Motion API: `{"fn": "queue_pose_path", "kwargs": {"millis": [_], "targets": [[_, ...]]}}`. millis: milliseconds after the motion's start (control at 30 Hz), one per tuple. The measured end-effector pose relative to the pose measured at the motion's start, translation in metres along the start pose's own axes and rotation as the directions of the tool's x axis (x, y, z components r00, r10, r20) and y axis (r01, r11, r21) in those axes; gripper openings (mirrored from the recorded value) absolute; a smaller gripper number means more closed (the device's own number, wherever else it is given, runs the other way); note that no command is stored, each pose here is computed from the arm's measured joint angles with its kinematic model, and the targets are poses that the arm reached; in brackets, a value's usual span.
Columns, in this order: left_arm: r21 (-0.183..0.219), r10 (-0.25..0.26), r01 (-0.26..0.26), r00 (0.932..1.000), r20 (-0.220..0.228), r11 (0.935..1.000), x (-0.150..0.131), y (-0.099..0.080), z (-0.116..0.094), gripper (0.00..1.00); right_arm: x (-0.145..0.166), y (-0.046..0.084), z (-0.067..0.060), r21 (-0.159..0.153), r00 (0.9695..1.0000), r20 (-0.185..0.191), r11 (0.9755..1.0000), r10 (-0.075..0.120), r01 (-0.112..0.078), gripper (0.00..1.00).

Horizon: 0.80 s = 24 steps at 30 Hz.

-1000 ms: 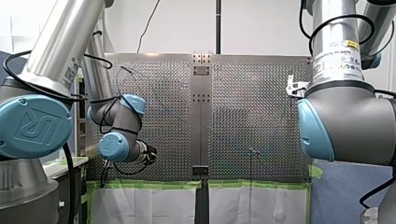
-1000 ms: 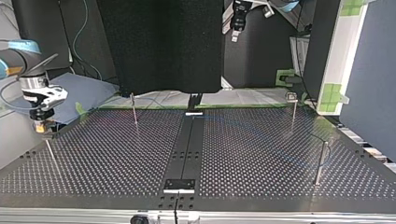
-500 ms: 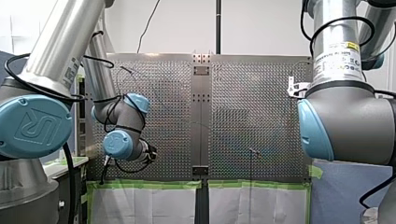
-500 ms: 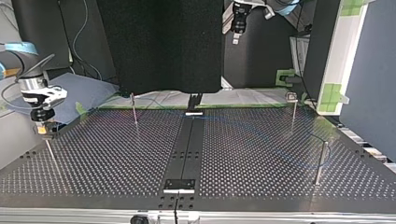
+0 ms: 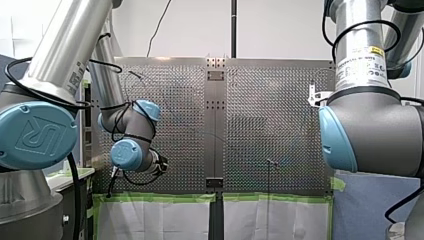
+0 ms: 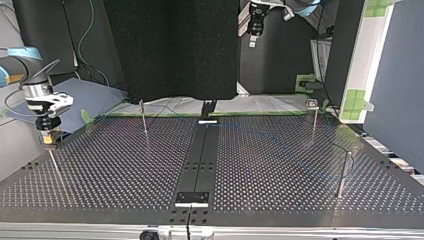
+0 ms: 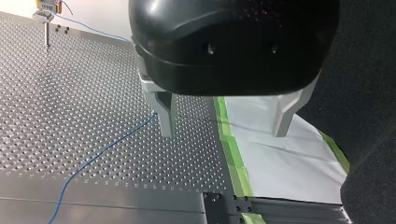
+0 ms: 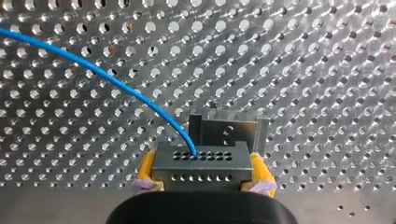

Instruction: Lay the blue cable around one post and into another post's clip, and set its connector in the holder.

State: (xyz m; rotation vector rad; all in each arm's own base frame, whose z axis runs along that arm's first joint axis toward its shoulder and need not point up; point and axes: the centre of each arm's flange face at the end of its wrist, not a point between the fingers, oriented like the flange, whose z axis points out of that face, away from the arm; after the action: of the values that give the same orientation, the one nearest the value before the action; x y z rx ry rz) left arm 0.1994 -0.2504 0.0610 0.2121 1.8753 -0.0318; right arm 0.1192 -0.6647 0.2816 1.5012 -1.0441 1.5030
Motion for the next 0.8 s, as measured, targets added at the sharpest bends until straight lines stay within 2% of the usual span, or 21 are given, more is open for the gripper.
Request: {"fn": "queue_pose_path", "kwargs": {"millis": [267, 600, 800], "targets": [[0.000, 0.000, 0.000, 1.0000, 0.000, 1.0000, 0.0000, 0.0000, 0.0000, 1.00, 0.0027, -0.0026, 0.0037, 0.021, 0.9997, -0.021, 0.9997, 0.015, -0.015, 0.00], [0.000, 0.000, 0.000, 1.0000, 0.000, 1.0000, -0.0002, -0.0002, 0.0002, 1.00, 0.0025, -0.0035, 0.0059, 0.025, 0.9992, -0.029, 0.9994, 0.027, -0.026, 0.00], [0.000, 0.000, 0.000, 1.0000, 0.001, 1.0000, -0.0004, -0.0003, 0.0005, 1.00, 0.0018, -0.0043, 0.0076, 0.027, 0.9984, -0.037, 0.9987, 0.044, -0.043, 0.00]]}}
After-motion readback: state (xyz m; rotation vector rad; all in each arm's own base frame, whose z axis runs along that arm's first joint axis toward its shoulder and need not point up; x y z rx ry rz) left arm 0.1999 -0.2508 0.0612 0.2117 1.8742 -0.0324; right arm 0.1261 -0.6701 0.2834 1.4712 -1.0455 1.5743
